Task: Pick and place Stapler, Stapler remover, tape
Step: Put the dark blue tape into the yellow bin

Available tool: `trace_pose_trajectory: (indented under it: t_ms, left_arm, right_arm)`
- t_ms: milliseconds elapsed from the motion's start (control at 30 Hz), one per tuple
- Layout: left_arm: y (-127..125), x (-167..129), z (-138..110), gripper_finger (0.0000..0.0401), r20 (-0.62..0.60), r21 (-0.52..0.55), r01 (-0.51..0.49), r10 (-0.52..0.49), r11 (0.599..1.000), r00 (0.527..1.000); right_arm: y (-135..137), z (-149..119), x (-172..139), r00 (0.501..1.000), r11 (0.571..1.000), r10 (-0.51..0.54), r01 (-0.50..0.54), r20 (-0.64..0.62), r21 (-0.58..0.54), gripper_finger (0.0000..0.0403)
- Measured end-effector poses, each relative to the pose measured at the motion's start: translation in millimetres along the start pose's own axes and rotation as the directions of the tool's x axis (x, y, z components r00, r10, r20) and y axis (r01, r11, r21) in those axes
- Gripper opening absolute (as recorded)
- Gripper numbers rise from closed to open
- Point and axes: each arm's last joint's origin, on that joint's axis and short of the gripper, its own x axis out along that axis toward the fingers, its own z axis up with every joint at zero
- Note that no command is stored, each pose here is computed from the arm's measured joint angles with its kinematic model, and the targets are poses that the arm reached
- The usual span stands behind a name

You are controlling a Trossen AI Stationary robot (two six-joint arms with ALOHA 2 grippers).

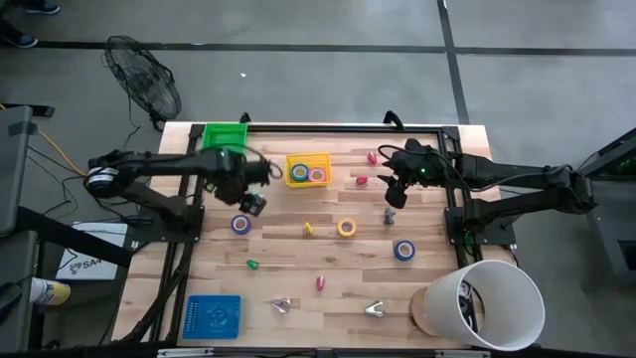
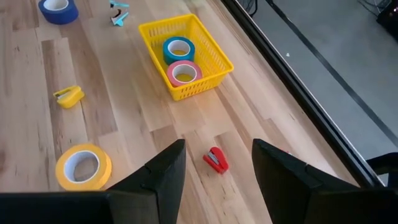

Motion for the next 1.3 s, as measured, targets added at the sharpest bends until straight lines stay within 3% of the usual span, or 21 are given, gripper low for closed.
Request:
trace_pose_trajectory:
  t_ms: [400,600,1067,1167,1300]
  left_arm:
    - [-32.6,38.4,-29.0,0.0202,-0.024,-0.1,0.035,-0.038,0.994,0.999]
    - [-36.3,62.4,-28.4,0.0202,-0.049,-0.116,-0.019,0.013,0.993,0.999]
    - [-40.4,96.8,-23.8,0.0199,-0.053,-0.043,-0.048,0.046,0.998,0.998]
    - [-40.8,97.7,-23.4,0.0179,-0.05,-0.036,-0.051,0.049,0.998,0.998]
    - [-40.8,97.8,-23.2,0.0121,-0.042,-0.034,-0.053,0.051,0.998,0.998]
  right_arm:
    - [0.0,0.0,0.0,1.0,1.0,0.0,0.0,0.0,-0.025,0.0176]
    - [0.0,0.0,0.0,1.0,0.999,0.003,-0.003,0.0,-0.042,0.0176]
    - [0.8,-0.1,0.0,1.0,0.998,0.03,-0.03,-0.002,-0.055,0.0176]
    - [0.8,-0.1,0.0,1.0,0.998,0.03,-0.03,-0.002,-0.055,0.0176]
    - [0.8,-0.1,0.0,1.0,0.998,0.03,-0.03,-0.002,-0.055,0.0176]
